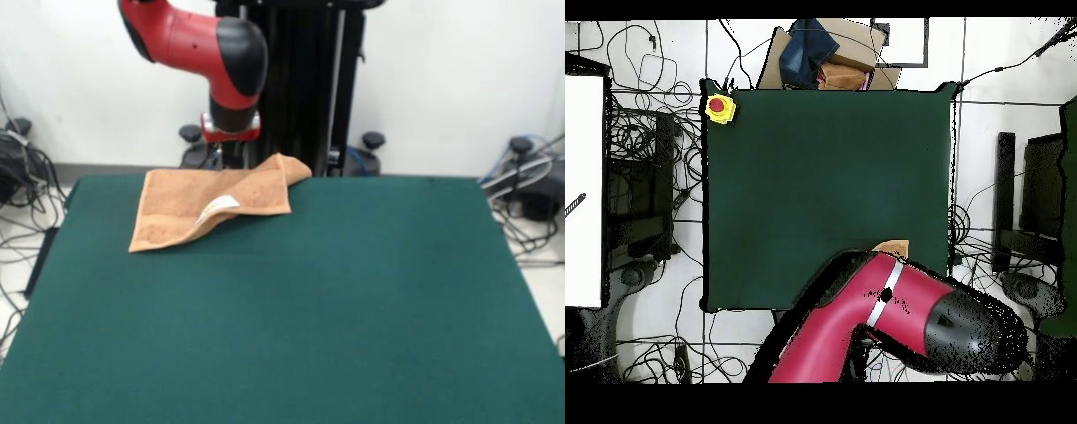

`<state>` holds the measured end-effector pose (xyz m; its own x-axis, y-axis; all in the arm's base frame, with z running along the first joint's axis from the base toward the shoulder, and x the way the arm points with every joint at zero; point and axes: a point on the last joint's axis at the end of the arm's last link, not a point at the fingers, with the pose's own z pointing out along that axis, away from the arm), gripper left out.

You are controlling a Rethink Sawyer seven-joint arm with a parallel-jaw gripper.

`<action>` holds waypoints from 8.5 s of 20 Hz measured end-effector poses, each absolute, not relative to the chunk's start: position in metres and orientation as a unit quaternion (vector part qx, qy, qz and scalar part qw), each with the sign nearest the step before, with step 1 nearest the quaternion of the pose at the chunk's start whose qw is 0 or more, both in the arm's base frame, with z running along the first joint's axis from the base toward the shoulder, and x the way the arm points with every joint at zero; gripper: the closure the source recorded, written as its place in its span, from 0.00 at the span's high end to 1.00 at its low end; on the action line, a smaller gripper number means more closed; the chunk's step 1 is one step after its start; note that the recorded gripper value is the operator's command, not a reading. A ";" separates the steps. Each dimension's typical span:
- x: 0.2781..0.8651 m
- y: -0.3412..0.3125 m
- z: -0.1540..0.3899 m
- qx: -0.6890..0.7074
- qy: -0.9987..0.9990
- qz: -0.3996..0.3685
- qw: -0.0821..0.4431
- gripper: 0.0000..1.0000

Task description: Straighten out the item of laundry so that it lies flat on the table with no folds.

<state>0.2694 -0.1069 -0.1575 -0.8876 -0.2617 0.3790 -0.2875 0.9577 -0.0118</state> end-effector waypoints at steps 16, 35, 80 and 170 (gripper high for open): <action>0.266 -0.107 -0.173 0.136 -0.987 0.062 0.061 1.00; 0.255 -0.114 -0.173 0.107 -0.993 0.048 0.021 1.00; 0.376 -0.124 -0.091 0.079 -0.994 0.066 -0.031 1.00; 0.352 0.002 -0.176 0.053 -0.978 0.168 0.110 1.00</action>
